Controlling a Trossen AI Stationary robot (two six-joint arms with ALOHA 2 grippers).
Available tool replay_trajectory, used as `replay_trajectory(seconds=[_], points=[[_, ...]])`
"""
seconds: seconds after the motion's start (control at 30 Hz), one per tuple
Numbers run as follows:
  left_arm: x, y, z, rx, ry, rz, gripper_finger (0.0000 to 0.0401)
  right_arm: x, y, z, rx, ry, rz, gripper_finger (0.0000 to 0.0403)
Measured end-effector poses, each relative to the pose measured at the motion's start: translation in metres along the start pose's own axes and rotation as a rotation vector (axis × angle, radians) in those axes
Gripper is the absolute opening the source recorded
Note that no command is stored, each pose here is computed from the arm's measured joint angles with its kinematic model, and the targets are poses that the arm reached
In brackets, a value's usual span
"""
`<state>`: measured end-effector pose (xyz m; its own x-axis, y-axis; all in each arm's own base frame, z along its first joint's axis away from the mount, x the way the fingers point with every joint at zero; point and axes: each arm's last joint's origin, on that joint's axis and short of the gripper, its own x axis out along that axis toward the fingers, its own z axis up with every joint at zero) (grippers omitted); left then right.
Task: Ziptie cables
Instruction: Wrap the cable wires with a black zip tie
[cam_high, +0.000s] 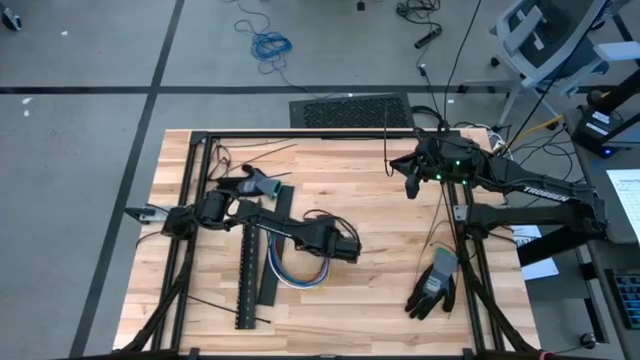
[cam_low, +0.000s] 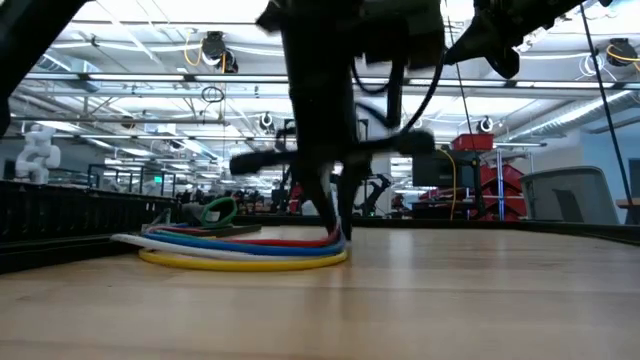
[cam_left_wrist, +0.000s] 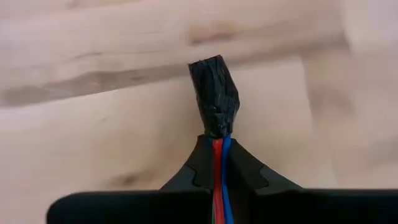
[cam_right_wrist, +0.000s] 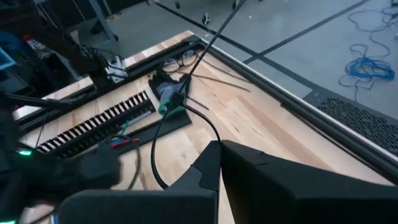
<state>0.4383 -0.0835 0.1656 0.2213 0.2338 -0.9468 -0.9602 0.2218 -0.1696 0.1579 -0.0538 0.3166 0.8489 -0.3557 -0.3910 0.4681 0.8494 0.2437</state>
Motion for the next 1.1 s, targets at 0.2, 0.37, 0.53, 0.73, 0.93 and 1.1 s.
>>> replay_trajectory(seconds=[0.2,0.37,0.53,0.73,0.93,1.1], points=[[-0.092,0.009,-0.002,0.628,-0.024,-0.059,0.0017,-0.001,0.001,0.000,-0.027,0.005,0.027,0.0000],[-0.144,0.035,0.002,1.061,-0.157,0.002,0.0017,0.000,0.006,-0.002,0.004,0.060,0.195,0.0000],[-0.162,0.061,0.015,1.540,-0.206,0.199,0.0017,0.012,0.019,-0.005,0.074,0.153,0.370,0.0000],[-0.151,0.074,0.048,1.755,-0.223,0.230,0.0018,0.047,0.049,-0.010,0.187,0.147,0.391,0.0000],[-0.170,0.078,0.066,1.631,-0.385,-0.174,0.0021,0.075,0.070,-0.015,0.292,0.069,0.337,0.0000],[-0.185,0.096,0.068,1.593,-0.461,-0.225,0.0022,0.079,0.077,-0.020,0.295,0.067,0.325,0.0000]])
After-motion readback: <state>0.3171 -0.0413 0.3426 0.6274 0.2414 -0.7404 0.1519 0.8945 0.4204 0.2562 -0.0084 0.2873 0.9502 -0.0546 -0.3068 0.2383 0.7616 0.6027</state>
